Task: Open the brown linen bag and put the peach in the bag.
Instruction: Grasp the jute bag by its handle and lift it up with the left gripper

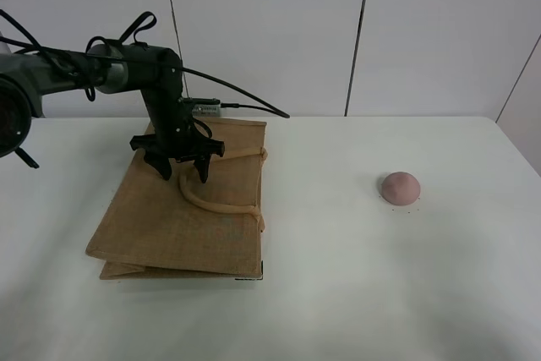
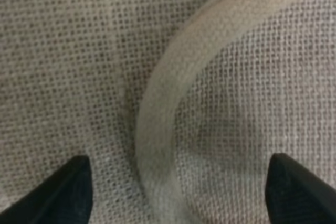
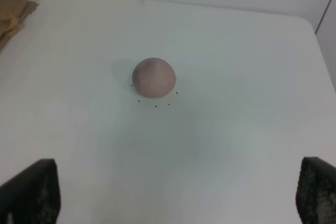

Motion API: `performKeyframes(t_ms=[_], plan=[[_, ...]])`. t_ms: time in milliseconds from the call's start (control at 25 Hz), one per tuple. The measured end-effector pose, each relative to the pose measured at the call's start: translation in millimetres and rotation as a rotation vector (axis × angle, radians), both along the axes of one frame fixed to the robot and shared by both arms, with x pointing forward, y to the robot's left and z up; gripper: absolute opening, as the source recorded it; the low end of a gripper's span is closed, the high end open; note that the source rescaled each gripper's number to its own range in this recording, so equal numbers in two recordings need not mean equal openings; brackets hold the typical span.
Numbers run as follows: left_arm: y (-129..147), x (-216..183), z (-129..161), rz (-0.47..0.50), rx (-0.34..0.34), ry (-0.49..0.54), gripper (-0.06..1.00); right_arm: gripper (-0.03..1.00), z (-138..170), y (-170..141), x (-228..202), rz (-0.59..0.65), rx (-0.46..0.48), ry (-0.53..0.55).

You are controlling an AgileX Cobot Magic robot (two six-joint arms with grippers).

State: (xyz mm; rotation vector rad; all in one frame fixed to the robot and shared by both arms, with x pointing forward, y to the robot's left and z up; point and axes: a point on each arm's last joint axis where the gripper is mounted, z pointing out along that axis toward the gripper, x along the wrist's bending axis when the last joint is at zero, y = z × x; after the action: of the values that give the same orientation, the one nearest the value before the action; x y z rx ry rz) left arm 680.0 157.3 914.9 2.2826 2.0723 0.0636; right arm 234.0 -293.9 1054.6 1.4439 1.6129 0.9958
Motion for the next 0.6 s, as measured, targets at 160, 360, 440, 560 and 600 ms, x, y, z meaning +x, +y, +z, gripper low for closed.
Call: performKeyframes(t_ms=[160, 360, 440, 560, 600], plan=[[0.3, 0.9, -15.8, -0.002, 0.015, 0.026, 1.0, 1.0, 0.0, 0.0, 0.0, 0.0, 0.0, 0.0], [0.3, 1.2, -30.1, -0.001, 0.024, 0.049, 0.91, 1.0, 0.0, 0.0, 0.0, 0.0, 0.0, 0.0], [0.2, 1.2, -30.1, 0.0, 0.023, 0.05, 0.73, 1.0, 0.0, 0.0, 0.0, 0.0, 0.0, 0.0], [0.2, 1.2, -30.0, 0.001, 0.023, 0.05, 0.29, 1.0, 0.0, 0.0, 0.0, 0.0, 0.0, 0.0], [0.0, 1.2, -29.7, 0.002, 0.022, 0.052, 0.14, 1.0, 0.0, 0.0, 0.0, 0.0, 0.0, 0.0]])
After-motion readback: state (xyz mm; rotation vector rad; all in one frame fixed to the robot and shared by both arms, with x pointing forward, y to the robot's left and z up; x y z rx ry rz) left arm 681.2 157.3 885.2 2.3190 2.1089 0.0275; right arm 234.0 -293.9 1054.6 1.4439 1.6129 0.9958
